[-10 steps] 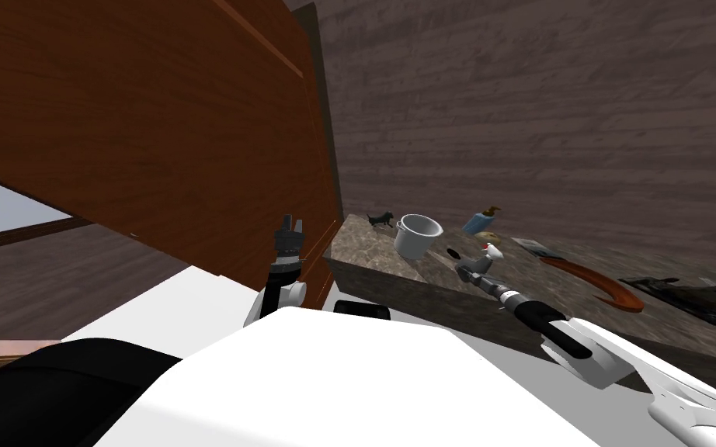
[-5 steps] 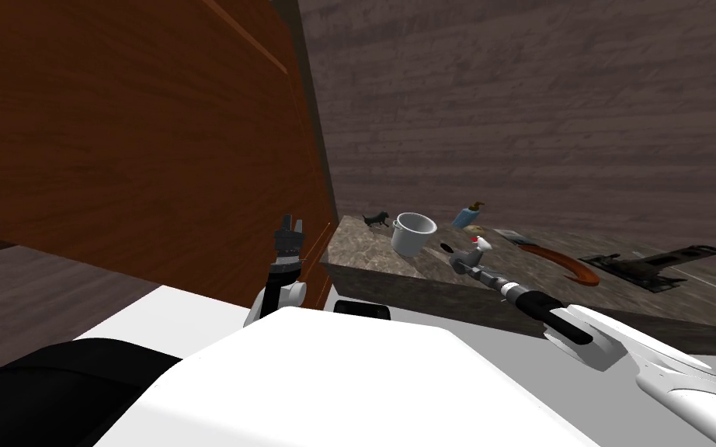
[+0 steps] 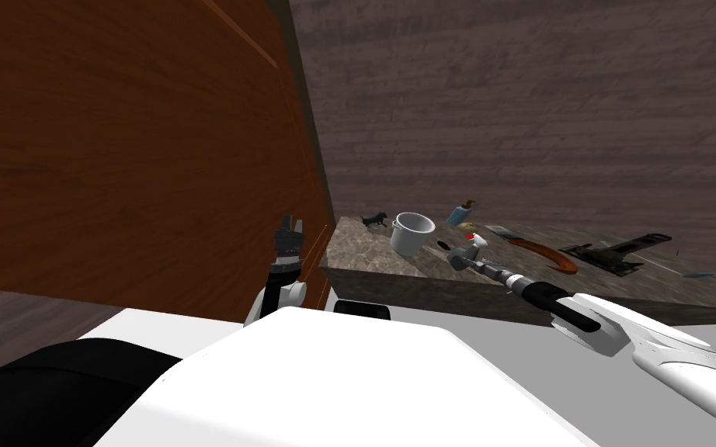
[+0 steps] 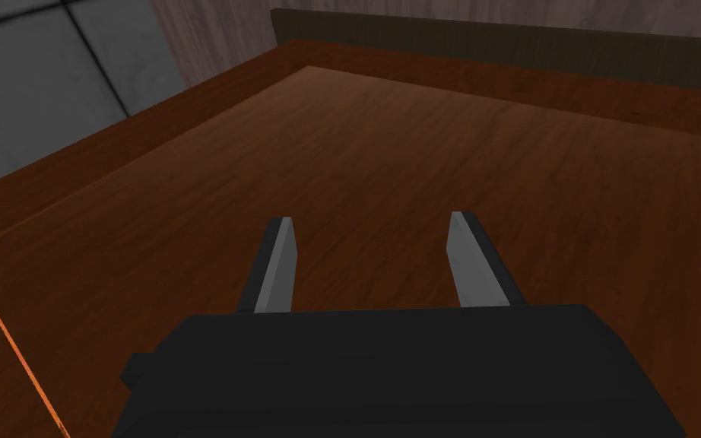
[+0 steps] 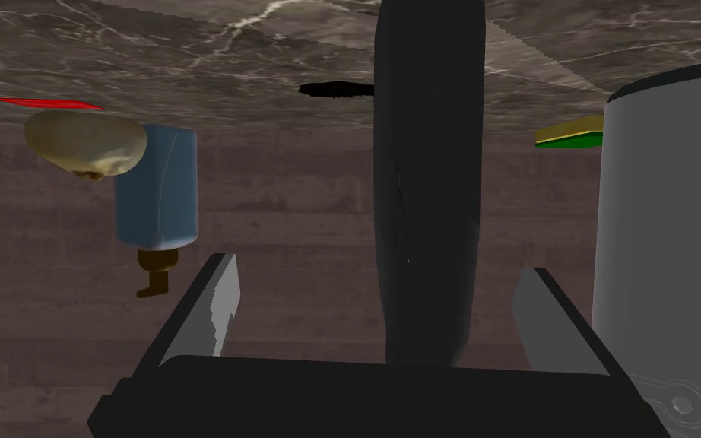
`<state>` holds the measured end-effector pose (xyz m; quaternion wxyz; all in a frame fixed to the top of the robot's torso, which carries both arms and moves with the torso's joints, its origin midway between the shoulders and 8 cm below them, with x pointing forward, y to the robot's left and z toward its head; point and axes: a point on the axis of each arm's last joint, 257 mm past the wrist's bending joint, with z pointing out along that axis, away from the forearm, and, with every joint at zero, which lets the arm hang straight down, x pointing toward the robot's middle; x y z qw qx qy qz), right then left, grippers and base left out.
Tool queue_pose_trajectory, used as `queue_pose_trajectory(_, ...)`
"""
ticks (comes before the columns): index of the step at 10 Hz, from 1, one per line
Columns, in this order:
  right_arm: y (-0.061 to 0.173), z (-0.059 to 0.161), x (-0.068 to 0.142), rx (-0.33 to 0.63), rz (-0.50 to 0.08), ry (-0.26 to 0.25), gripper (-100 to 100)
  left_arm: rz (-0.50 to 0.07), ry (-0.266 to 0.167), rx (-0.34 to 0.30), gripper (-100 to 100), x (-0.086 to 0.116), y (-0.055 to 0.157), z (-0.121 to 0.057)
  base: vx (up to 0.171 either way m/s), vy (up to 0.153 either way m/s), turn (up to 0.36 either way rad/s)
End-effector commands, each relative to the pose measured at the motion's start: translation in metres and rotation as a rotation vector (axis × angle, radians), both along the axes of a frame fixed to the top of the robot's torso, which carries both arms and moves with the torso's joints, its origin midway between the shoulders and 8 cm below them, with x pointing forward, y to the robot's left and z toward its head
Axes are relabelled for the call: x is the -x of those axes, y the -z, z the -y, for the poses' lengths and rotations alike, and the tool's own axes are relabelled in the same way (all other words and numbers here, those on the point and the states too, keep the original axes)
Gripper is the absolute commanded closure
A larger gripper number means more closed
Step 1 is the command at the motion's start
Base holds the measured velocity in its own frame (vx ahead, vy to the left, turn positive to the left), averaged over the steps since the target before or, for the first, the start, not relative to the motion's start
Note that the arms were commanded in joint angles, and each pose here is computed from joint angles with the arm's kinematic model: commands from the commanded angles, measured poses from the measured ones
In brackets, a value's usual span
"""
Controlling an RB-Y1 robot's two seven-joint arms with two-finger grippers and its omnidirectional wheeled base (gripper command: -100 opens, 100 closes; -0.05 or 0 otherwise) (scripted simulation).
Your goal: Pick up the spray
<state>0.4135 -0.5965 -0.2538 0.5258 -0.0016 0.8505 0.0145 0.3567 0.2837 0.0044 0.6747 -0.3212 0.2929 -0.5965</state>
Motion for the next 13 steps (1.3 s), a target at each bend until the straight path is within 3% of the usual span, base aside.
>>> queue_pose_trajectory(1, -0.012, 0.006, -0.009, 0.01, 0.01, -0.015, -100, 0.0, 0.0, 0.0, 0, 0.0, 0.0, 0.0, 0.024, 0.079, -0.203)
queue_pose_trajectory(2, -0.016, 0.018, -0.011, 0.02, 0.016, 0.006, -100, 0.0, 0.0, 0.0, 0, 0.0, 0.0, 0.0, 0.008, 0.051, 0.01)
queue_pose_trajectory(3, -0.012, 0.012, -0.007, 0.013, 0.011, -0.004, -100, 0.0, 0.0, 0.0, 0, 0.0, 0.0, 0.0, 0.003, 0.015, 0.012)
queue_pose_trajectory(4, -0.013, 0.013, -0.008, 0.014, 0.012, -0.003, 100, 0.0, 0.0, 0.0, 0, 0.0, 0.0, 0.0, 0.0, 0.0, 0.0)
queue_pose_trajectory(8, -0.013, 0.013, -0.008, 0.014, 0.013, -0.003, 100, 0.0, 0.0, 0.0, 0, 0.0, 0.0, 0.0, 0.0, 0.001, -0.002)
queue_pose_trajectory(9, -0.013, 0.013, -0.008, 0.014, 0.012, -0.003, 0, 0.0, 0.0, 0.0, 0, 0.0, 0.0, 0.0, 0.0, 0.0, 0.0)
queue_pose_trajectory(10, -0.004, 0.009, -0.002, -0.003, 0.02, 0.032, 100, 0.0, 0.0, 0.0, 0, 0.0, 0.0, 0.0, -0.009, -0.085, 0.259)
queue_pose_trajectory(13, 0.014, -0.001, 0.018, -0.017, 0.002, 0.074, 100, 0.0, 0.0, 0.0, 0, 0.0, 0.0, 0.0, -0.035, -0.116, 0.227)
